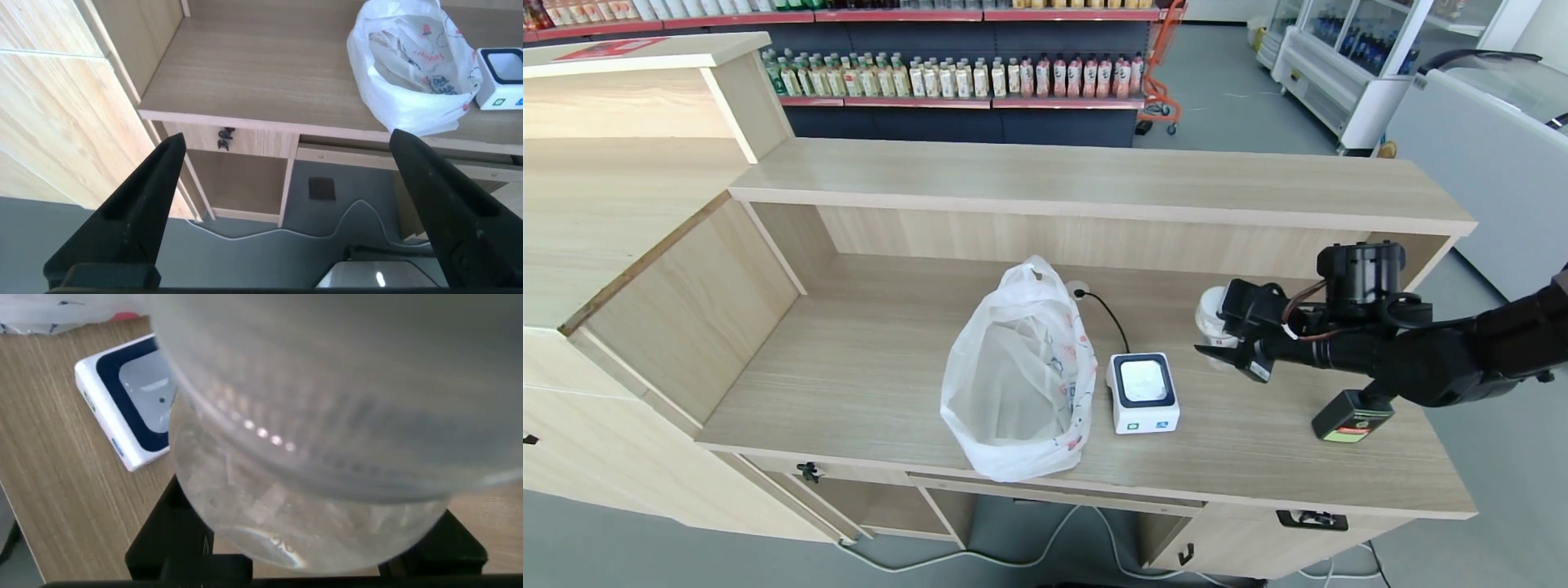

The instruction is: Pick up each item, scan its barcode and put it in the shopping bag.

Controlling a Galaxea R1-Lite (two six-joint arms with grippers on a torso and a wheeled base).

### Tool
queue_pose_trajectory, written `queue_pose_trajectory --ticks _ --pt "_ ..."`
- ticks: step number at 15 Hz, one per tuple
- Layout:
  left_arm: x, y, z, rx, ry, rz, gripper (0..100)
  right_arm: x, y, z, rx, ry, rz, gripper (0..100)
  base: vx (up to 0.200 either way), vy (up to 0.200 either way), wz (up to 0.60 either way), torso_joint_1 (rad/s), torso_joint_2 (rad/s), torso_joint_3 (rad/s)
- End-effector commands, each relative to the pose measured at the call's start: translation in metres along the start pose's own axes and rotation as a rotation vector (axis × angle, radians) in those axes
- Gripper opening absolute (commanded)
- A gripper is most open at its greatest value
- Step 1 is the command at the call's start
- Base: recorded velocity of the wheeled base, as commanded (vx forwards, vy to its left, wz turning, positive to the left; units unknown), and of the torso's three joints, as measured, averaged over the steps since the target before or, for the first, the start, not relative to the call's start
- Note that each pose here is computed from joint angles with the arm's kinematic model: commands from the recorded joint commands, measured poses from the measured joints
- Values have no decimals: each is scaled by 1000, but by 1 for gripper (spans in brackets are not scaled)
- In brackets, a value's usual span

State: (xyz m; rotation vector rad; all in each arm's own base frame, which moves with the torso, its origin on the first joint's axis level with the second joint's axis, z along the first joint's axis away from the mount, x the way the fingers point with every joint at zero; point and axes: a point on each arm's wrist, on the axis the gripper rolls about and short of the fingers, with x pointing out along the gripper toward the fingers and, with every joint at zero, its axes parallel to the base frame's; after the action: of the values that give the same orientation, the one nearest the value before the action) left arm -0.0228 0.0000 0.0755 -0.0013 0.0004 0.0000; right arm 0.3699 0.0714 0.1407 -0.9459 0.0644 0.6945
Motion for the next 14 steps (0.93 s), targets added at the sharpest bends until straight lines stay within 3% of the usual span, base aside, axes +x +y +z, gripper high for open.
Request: queue_pose_trajectory --ticks 1,3,6,10,12,14 --pt "0 0 0 0 0 0 100 10 2 -6 -17 -7 18 0 0 0 0 0 0 0" --pt "0 0 0 0 0 0 100 13 4 -8 -31 -30 42 0 0 0 0 0 0 0" --pt "0 0 0 1 0 0 100 28 3 -11 -90 -157 102 0 0 0 0 0 0 0" --pt "0 0 0 1 0 0 100 34 -1 -6 -122 -244 120 0 0 0 0 0 0 0" --pt "0 0 0 1 0 0 100 35 -4 -4 -138 -265 119 0 0 0 0 0 0 0" --pt "0 0 0 1 0 0 100 42 -14 1 -163 -348 120 0 0 0 0 0 0 0"
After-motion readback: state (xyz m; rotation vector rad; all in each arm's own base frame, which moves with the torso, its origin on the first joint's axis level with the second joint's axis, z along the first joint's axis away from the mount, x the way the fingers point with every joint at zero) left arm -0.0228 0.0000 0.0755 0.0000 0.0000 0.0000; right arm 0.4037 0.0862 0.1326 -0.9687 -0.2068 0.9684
